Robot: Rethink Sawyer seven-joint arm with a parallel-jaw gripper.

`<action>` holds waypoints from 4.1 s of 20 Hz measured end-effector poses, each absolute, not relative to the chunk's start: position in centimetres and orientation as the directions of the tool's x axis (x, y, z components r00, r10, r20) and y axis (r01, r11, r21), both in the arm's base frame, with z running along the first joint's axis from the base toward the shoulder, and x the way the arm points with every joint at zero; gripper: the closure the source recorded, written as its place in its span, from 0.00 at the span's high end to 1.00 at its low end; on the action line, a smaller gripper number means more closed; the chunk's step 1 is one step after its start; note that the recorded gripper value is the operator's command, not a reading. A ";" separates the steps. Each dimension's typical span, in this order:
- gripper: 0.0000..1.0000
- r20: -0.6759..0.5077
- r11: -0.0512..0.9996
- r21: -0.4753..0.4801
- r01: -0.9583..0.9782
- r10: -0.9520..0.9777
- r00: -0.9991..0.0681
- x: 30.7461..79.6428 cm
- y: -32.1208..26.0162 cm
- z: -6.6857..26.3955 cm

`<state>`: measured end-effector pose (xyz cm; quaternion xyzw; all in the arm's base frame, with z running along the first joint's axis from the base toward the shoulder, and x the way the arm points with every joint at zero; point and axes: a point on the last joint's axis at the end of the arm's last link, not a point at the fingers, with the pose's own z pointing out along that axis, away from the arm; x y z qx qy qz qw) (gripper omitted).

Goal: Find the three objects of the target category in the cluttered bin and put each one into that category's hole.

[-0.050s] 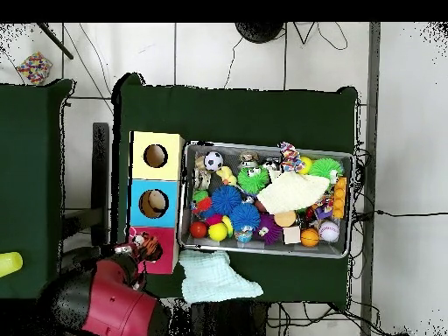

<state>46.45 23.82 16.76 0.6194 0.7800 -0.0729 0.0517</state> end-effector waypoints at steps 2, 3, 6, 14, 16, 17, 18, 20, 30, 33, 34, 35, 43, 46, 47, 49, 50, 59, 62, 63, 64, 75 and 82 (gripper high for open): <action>0.00 -0.172 0.218 -0.049 0.975 0.959 -0.224 46.5 23.6 16.8; 0.00 -0.173 0.215 -0.049 0.975 0.960 -0.220 46.6 23.4 16.8; 0.00 -0.172 0.207 -0.050 0.977 0.962 -0.212 46.7 23.1 16.8; 0.00 -0.175 0.160 -0.059 0.985 0.970 -0.168 47.0 20.8 16.3; 0.00 -0.181 0.147 -0.057 0.988 0.971 -0.155 47.0 20.1 16.1; 0.00 -0.182 0.145 -0.057 0.988 0.971 -0.153 47.0 19.9 16.1; 0.00 -0.184 0.142 -0.056 0.988 0.972 -0.150 47.0 19.8 16.0; 0.00 -0.188 0.133 -0.057 0.989 0.972 -0.141 46.9 19.3 15.7; 0.00 -0.174 0.114 -0.089 0.990 0.976 -0.128 46.6 18.6 14.0; 0.00 -0.160 0.125 -0.106 0.987 0.977 -0.141 45.8 19.4 12.9; 0.00 -0.158 0.126 -0.108 0.986 0.977 -0.142 45.7 19.5 12.8; 0.00 -0.157 0.126 -0.111 0.986 0.977 -0.143 45.5 19.6 12.7; 0.00 -0.144 0.134 -0.134 0.982 0.978 -0.153 44.4 20.2 12.1; 0.00 -0.136 0.140 -0.143 0.980 0.978 -0.160 43.9 20.6 11.6; 0.00 -0.133 0.146 -0.145 0.979 0.977 -0.165 43.7 20.9 11.4; 0.00 -0.131 0.149 -0.145 0.978 0.977 -0.168 43.7 21.0 11.3; 0.00 -0.130 0.151 -0.145 0.978 0.977 -0.171 43.6 21.2 11.2; 0.00 -0.133 0.166 -0.138 0.976 0.974 -0.184 43.5 21.8 11.1; 0.00 -0.134 0.171 -0.133 0.976 0.973 -0.189 43.5 22.0 11.0; 0.00 -0.134 0.176 -0.130 0.976 0.972 -0.193 43.5 22.1 10.9; 0.00 -0.135 0.178 -0.129 0.976 0.972 -0.195 43.4 22.2 10.9; 0.00 -0.117 0.213 -0.123 0.969 0.967 -0.227 43.0 24.2 10.2; 0.00 -0.116 0.220 -0.119 0.968 0.965 -0.234 43.0 24.6 10.0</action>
